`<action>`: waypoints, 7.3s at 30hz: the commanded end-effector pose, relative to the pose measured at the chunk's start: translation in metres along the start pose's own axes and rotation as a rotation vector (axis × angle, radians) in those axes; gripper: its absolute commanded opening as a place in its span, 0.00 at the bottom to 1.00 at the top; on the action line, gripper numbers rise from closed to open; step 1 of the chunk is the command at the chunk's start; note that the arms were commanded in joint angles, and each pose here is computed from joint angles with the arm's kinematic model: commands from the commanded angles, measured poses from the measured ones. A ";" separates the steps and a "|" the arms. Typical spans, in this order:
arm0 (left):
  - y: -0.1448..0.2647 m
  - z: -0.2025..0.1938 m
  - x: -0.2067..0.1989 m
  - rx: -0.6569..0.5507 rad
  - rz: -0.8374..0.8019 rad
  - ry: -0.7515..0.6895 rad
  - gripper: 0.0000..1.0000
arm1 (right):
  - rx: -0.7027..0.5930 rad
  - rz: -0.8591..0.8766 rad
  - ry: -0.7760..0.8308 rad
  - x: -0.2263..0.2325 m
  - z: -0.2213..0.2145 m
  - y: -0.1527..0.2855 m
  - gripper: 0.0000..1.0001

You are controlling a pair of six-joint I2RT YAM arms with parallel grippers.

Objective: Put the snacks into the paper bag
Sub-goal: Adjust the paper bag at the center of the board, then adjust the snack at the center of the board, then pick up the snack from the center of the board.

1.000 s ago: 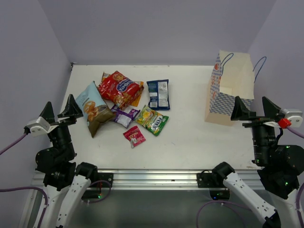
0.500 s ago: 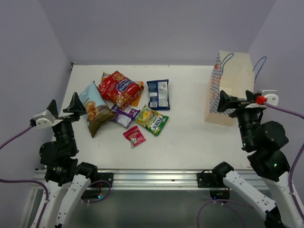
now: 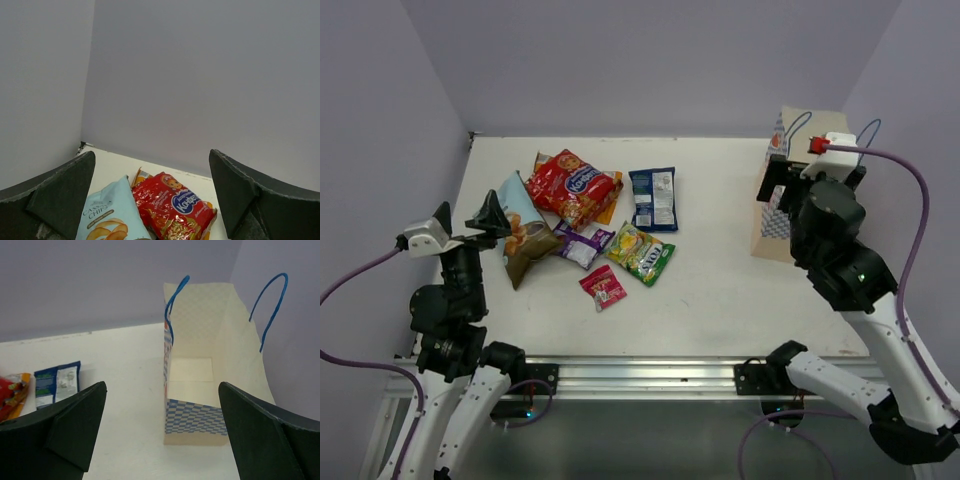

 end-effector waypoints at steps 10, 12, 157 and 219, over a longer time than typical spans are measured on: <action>0.000 0.013 -0.011 -0.021 -0.069 0.068 1.00 | 0.153 -0.342 -0.012 -0.042 -0.026 -0.069 0.95; 0.001 0.016 -0.011 -0.031 -0.074 0.079 1.00 | 0.169 -0.402 -0.033 -0.057 -0.023 -0.077 0.95; -0.212 -0.307 -0.069 0.843 -0.497 -0.277 0.89 | 0.260 -0.068 0.174 -0.050 -0.054 -0.101 0.00; -0.001 -0.258 0.081 0.395 0.351 0.928 1.00 | 0.236 0.007 0.268 -0.020 -0.051 -0.090 0.00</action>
Point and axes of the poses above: each gripper's point midway between its finger pads, its own y axis back along the fingers, its own x axis along the line the jaws close on, z = x × y, the point moved 6 cm from there along y, back along the fingers, and after that the axes turned 4 degrees about -y, right-handed, at the moved point
